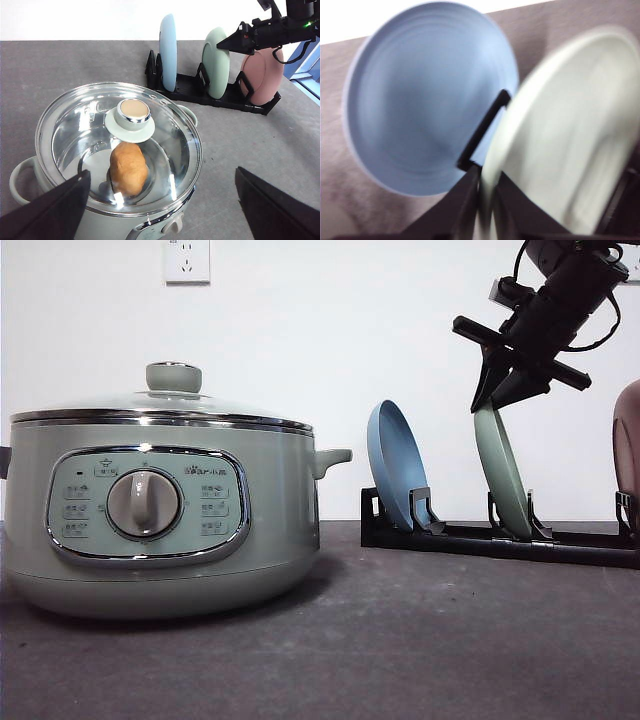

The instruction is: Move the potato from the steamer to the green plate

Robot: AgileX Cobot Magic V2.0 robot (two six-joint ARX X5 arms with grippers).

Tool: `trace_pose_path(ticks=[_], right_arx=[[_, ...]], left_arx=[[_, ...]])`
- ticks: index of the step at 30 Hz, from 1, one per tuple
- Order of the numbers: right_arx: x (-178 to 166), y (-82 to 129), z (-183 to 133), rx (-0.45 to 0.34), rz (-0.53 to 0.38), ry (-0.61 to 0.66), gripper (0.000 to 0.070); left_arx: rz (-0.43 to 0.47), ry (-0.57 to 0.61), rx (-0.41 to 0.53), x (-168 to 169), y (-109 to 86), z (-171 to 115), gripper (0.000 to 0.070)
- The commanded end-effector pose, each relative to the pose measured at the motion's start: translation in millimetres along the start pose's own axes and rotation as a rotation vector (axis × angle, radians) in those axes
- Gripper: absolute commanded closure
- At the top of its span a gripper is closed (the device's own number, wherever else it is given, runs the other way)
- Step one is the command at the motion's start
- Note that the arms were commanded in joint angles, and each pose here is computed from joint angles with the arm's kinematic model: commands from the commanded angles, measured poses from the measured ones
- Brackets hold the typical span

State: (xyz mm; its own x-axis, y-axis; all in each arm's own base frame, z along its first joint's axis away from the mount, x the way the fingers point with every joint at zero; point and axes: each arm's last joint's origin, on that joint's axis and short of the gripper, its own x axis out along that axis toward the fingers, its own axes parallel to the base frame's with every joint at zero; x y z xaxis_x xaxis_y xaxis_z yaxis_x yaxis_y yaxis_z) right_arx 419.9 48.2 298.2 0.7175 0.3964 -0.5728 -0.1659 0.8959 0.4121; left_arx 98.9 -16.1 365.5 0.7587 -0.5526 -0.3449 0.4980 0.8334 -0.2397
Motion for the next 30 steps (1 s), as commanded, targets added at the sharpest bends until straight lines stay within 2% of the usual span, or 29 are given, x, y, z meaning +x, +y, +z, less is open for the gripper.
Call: trace_pose_path(ticks=[1,8,16,24,30], right_arx=[[1,3,5,-0.007,0.015,-0.020,0.0693],[-4,7,8,0.016,0.047,-0.028,0.0693],[-42,27,22,-0.030,0.089,-0.136,0.0693],[-98,59,30,-0.104,0.223,-0.215,0.0693],[-140,87,16,-0.224,0.252,-0.181,0.0694]], left_arx=[[-0.011,-0.021,0.027,-3,-2.4,6,0.0108],[-0.011,-0.021,0.027,-3,-2.4,6,0.0108],[-0.011,-0.021,0.027,-3,-2.4,6,0.0108],[-0.011,-0.021,0.028,-3,-2.4,6,0.0108],[-0.011,-0.022,0.029,-3,-2.4,6,0.0108]])
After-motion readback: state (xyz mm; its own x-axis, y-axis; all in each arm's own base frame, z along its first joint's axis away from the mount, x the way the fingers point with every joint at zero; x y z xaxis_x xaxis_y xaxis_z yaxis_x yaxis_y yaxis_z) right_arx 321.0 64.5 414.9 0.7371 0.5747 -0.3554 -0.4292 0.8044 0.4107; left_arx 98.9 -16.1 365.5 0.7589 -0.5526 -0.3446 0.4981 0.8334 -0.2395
